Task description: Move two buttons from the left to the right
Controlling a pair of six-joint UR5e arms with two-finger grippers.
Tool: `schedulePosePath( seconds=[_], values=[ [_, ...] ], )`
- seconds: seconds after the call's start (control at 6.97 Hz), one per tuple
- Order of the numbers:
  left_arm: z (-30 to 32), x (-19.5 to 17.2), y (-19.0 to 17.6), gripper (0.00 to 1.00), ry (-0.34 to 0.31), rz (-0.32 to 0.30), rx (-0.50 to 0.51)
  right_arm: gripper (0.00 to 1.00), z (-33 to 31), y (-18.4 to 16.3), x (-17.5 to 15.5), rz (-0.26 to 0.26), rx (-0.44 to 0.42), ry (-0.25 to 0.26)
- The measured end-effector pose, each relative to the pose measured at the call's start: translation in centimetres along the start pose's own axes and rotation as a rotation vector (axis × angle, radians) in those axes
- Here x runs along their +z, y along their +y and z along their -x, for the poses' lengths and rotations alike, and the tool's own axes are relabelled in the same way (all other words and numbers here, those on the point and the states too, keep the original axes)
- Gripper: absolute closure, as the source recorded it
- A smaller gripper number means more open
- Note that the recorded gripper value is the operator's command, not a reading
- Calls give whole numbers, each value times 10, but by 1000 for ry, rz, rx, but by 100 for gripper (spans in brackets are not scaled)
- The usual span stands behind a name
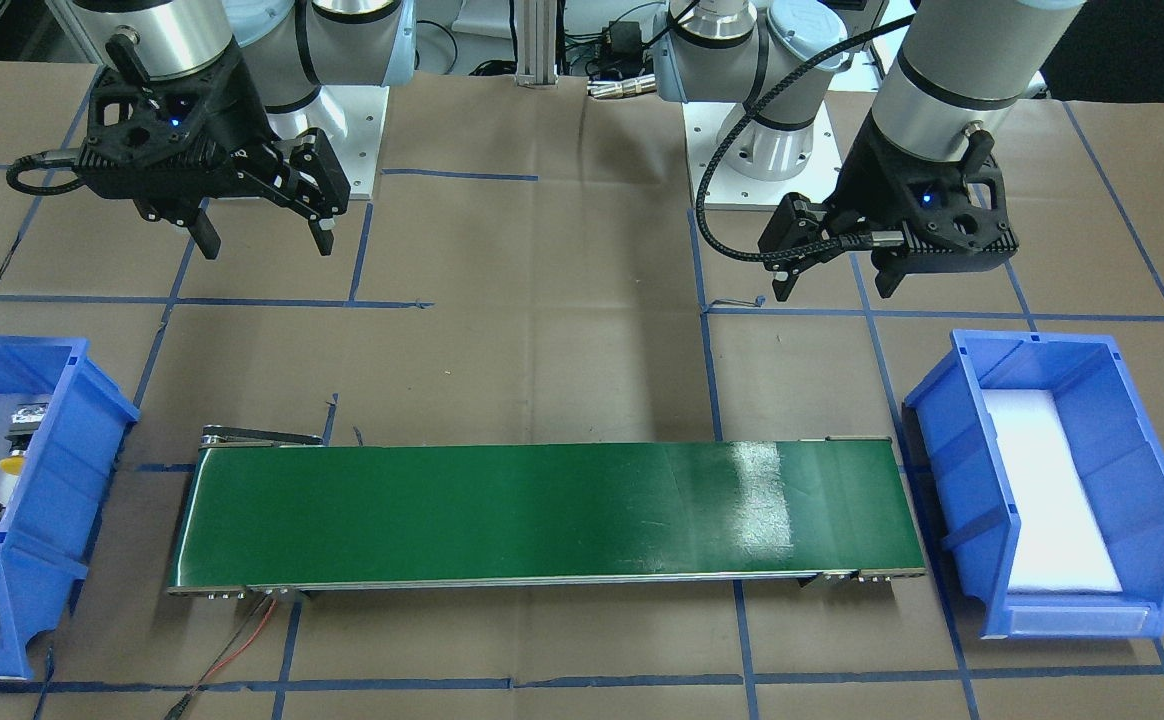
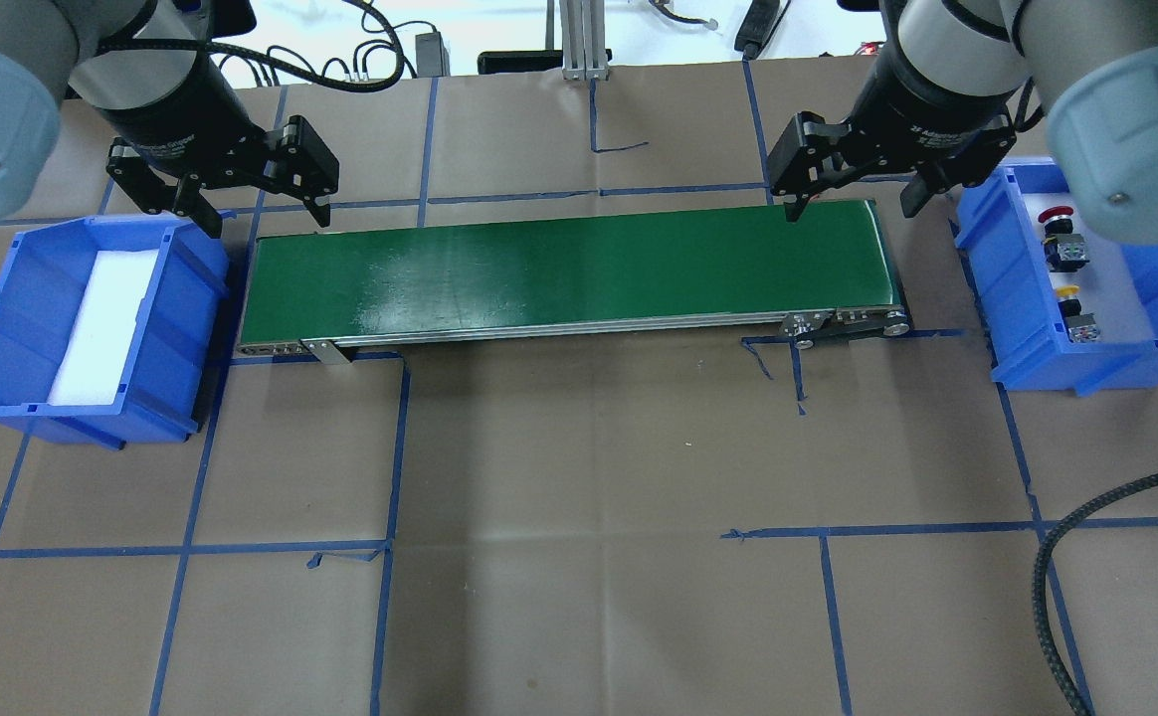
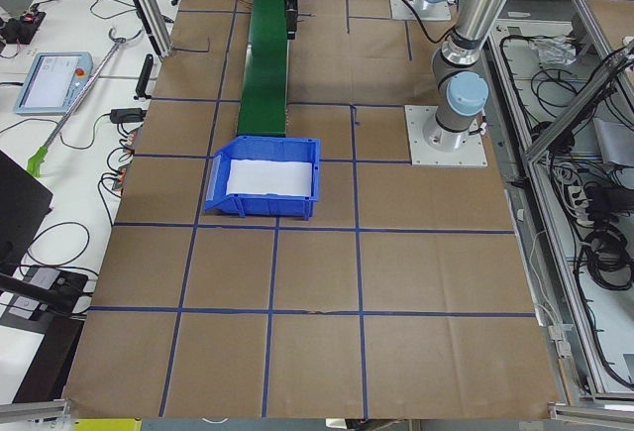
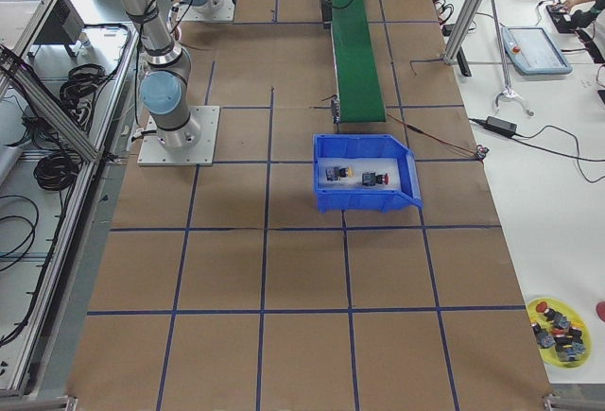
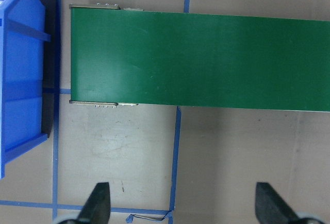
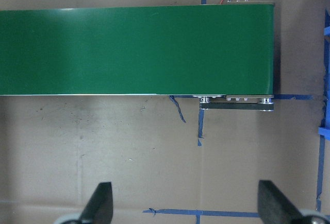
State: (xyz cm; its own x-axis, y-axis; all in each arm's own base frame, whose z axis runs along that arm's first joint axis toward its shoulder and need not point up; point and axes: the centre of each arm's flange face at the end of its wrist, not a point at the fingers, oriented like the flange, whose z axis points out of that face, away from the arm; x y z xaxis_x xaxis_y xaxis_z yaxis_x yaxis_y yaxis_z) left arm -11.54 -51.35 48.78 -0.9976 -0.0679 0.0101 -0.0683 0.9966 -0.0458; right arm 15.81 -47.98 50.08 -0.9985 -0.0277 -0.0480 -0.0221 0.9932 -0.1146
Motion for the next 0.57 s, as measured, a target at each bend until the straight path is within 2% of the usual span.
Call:
schedulePosePath(
  seconds=[0.57],
  values=[
    [0, 0, 0, 0, 0, 0, 0, 0, -1, -2, 3, 7, -9, 1]
  ],
)
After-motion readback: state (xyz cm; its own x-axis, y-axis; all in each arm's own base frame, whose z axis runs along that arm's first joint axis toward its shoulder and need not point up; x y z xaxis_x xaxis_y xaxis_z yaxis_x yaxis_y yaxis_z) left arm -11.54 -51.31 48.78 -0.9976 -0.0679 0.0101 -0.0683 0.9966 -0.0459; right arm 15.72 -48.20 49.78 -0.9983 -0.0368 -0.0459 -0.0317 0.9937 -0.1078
